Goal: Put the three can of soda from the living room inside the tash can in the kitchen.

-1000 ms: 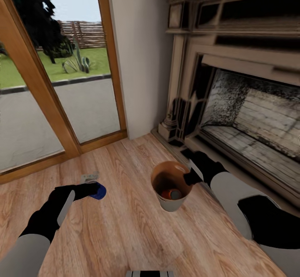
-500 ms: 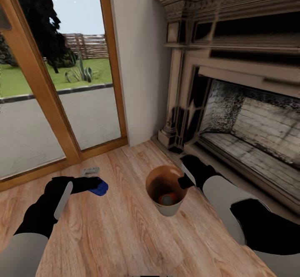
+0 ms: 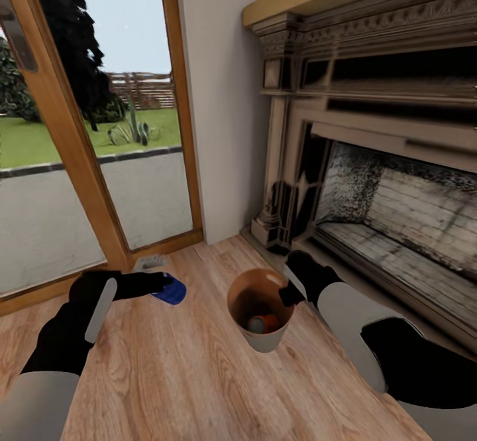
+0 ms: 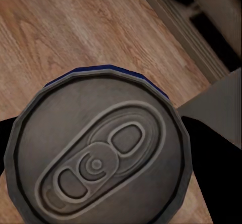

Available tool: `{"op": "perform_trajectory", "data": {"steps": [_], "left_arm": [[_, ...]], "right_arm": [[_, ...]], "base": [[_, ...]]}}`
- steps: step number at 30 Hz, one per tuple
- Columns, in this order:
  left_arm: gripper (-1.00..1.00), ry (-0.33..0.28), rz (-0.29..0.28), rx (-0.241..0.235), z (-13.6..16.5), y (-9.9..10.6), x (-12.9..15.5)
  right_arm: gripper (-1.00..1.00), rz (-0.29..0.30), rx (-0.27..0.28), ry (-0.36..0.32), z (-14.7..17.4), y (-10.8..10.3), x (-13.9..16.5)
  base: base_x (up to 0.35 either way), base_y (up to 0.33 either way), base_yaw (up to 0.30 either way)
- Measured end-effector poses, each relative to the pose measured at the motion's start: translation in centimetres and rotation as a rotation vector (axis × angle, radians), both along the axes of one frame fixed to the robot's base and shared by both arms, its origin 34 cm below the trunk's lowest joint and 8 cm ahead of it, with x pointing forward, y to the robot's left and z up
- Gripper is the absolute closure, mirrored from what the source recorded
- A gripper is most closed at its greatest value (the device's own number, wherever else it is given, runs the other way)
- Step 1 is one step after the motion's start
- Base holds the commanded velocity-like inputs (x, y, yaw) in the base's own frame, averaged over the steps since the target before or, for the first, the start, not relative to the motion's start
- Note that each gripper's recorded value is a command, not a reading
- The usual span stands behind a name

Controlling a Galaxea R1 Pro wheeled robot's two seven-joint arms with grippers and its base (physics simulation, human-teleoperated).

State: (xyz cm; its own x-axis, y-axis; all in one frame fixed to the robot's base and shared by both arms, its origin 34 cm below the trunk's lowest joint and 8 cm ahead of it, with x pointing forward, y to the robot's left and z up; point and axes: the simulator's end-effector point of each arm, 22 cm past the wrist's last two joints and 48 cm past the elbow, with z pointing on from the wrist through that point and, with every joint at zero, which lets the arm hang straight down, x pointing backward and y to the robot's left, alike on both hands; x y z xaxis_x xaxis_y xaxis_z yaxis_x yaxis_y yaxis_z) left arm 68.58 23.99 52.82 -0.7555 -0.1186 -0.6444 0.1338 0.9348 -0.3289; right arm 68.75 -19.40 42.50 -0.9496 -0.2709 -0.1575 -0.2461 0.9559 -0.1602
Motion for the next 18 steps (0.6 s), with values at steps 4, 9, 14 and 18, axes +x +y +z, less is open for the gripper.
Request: {"op": "perform_trajectory", "data": {"steps": [4, 9, 14, 18], "left_arm": [[1.0, -0.024, -0.02, -0.034, 1.5, -1.0, -0.1], [1.0, -0.057, -0.081, -0.105, 3.6, -2.9, -0.5], [1.0, -0.081, -0.106, -0.126, 5.2, -3.5, -0.8], [1.0, -0.101, -0.137, -0.151, 6.5, -4.4, -1.2]], "right_arm": [[1.0, 0.003, 0.003, -0.014, 0.9, 0.1, 0.0], [1.0, 0.01, 0.02, -0.027, 2.0, 0.5, 0.0], [1.0, 0.023, 0.109, -0.018, 2.8, 2.4, -0.7], [1.0, 0.066, 0.073, -0.032, 3.7, 2.1, -0.7]], "base": [[0.0, 0.0, 0.0], [0.0, 0.0, 0.0], [0.0, 0.0, 0.0], [0.0, 0.0, 0.0]]}}
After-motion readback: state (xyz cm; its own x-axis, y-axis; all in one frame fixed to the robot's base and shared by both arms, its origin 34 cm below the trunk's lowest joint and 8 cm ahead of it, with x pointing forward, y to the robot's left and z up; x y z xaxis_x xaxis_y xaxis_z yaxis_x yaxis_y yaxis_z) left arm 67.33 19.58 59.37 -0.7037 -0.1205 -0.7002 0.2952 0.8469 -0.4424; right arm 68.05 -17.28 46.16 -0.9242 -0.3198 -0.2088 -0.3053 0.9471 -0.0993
